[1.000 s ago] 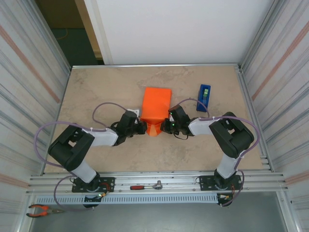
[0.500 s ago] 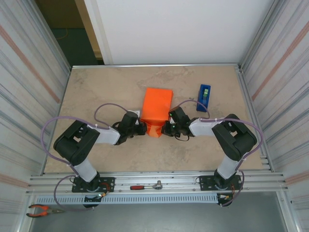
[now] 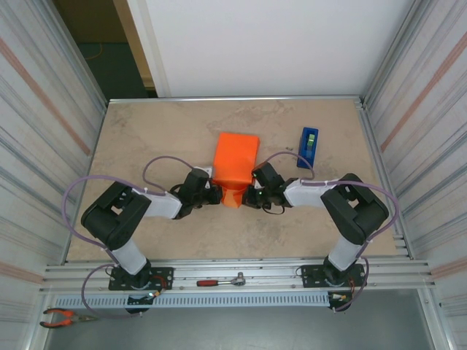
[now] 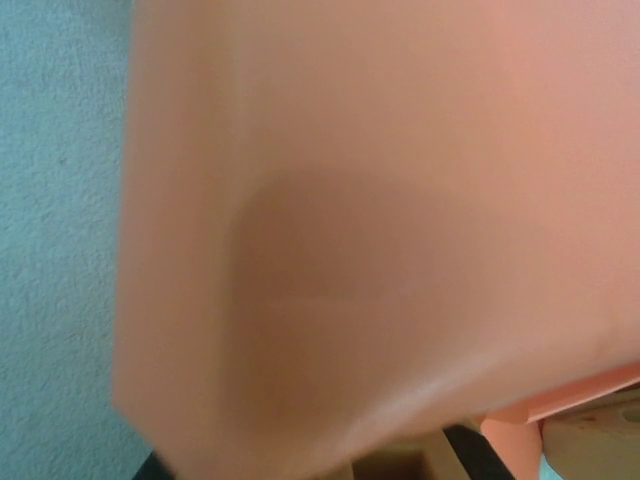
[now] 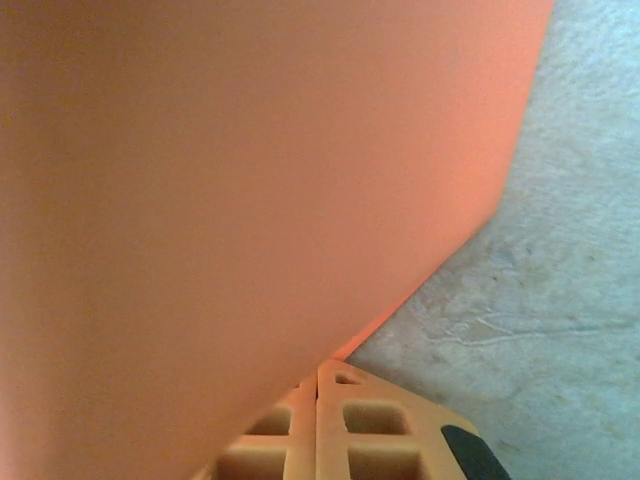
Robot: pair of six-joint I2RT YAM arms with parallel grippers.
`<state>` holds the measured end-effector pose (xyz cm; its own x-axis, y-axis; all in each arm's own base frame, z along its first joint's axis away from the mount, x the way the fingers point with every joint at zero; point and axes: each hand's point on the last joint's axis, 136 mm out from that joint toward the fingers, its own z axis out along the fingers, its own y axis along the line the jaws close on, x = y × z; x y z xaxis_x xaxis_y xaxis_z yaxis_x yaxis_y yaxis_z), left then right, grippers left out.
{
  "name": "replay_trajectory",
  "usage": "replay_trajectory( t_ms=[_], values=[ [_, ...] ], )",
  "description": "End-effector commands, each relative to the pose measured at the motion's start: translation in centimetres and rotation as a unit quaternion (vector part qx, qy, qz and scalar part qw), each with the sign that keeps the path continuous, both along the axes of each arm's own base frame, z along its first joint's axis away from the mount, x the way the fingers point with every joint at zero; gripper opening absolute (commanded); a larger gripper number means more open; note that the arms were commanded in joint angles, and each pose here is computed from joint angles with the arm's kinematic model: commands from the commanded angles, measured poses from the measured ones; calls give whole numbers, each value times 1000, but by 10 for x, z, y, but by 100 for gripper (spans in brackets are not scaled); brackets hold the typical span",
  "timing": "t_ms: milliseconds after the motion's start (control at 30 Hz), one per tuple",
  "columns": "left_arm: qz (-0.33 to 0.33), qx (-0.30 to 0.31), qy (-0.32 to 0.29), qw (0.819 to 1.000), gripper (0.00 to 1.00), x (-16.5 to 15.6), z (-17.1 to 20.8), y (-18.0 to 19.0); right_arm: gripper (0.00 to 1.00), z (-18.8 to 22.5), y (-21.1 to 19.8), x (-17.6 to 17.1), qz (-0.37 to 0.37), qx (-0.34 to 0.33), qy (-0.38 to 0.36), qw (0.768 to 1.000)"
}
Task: Wrap the gift box in paper
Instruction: Fold the wrapping paper for the gift box.
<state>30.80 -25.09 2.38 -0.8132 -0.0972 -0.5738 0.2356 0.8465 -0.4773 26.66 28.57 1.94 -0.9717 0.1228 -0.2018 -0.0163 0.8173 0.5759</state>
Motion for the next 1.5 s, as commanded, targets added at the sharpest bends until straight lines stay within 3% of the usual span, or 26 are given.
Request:
replay_trajectory(
  t_ms=[0, 367, 600, 867, 1267, 1467],
  values=[
    [-10, -3, 2, 1000, 0, -10, -2, -2, 0, 1, 6, 1, 15, 0, -1, 1000],
    [5, -33, -53, 998, 0, -5, 81, 6, 0, 18, -23, -6, 1, -1, -18, 1000],
    [29, -46, -59, 997, 24, 39, 104, 28, 0, 19, -16, 9, -6, 4, -32, 999],
    [-2, -29, -22, 999, 44, 71, 83, 19, 0, 15, -14, 41, -18, 4, -43, 999],
    [-35, -54, -6, 998, 42, 34, 65, -21, 0, 19, -35, 61, -18, 17, -38, 999],
    [50, -19, -14, 998, 45, 34, 71, 21, 0, 18, -44, 47, -20, 17, -36, 999]
  ],
)
